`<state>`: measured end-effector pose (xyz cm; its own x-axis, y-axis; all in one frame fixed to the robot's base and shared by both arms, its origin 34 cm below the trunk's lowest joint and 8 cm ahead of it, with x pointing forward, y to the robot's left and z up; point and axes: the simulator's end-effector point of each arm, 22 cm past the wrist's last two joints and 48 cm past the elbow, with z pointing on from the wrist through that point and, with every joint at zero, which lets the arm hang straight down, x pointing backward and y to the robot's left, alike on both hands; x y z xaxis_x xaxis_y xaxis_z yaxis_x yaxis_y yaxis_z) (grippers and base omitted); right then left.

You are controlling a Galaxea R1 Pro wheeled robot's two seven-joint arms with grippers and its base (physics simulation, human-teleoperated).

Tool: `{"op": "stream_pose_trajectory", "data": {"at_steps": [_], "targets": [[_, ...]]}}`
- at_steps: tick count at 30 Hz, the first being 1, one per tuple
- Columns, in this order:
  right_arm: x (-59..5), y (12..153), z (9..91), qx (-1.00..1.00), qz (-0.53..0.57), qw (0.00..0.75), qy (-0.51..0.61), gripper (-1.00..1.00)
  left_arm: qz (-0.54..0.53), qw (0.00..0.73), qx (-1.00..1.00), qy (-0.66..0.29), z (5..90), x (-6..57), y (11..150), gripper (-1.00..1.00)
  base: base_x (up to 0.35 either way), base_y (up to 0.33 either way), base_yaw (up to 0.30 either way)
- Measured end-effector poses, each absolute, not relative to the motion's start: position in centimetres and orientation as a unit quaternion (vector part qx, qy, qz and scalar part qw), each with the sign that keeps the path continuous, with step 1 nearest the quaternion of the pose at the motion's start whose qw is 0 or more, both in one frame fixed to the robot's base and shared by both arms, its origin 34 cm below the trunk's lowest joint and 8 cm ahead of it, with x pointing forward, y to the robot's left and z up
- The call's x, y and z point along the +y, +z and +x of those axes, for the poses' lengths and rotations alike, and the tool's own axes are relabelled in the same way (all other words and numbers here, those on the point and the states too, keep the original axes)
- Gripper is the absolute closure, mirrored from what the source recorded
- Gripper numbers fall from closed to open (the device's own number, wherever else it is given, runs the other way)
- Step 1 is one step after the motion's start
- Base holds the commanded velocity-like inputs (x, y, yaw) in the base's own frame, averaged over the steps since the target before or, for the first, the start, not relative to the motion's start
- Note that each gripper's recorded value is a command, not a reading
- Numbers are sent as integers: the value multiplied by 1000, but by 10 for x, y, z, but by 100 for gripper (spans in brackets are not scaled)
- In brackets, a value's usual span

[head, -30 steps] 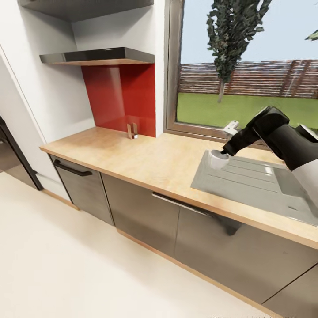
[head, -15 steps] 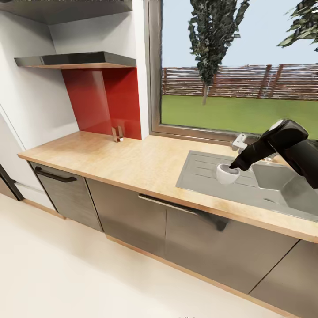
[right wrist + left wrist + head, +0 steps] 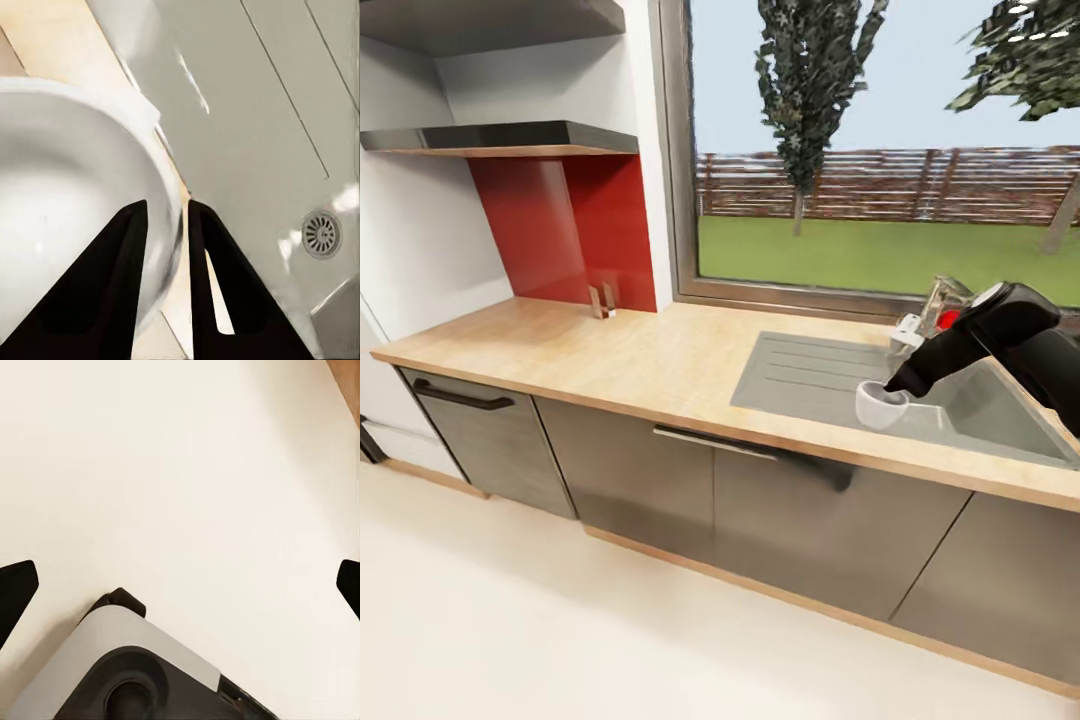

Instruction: Set up a coffee station on the kitchen countertop: keep the coffee maker on the countertop, move the bottle of coffee from the kitchen shelf to the counter next to the coffee maker, place a paper coffee filter on top of the coffee maker, put the saucer next to the coffee maker with the coffee cup on the saucer, and place the electric kettle next to the coffee maker.

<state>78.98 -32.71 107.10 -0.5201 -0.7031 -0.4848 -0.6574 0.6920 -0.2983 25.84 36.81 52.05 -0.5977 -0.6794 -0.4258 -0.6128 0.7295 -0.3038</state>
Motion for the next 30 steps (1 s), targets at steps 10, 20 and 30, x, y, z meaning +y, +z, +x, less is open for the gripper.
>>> {"op": "stream_pose_trajectory", "data": {"at_steps": [10,20,30], "targets": [[-329,1071,789,872,-389,295,-39,100,-363,264,892,-64,258,368,520,-100,-3,0,-259],[-330,1059,786,875,-389,286,-36,100,-363,263,892,-64,258,367,520,-100,1,-39,-156],[-330,1057,782,875,-390,284,-33,100,-363,266,891,-65,260,367,521,-100,10,-71,-171]]}}
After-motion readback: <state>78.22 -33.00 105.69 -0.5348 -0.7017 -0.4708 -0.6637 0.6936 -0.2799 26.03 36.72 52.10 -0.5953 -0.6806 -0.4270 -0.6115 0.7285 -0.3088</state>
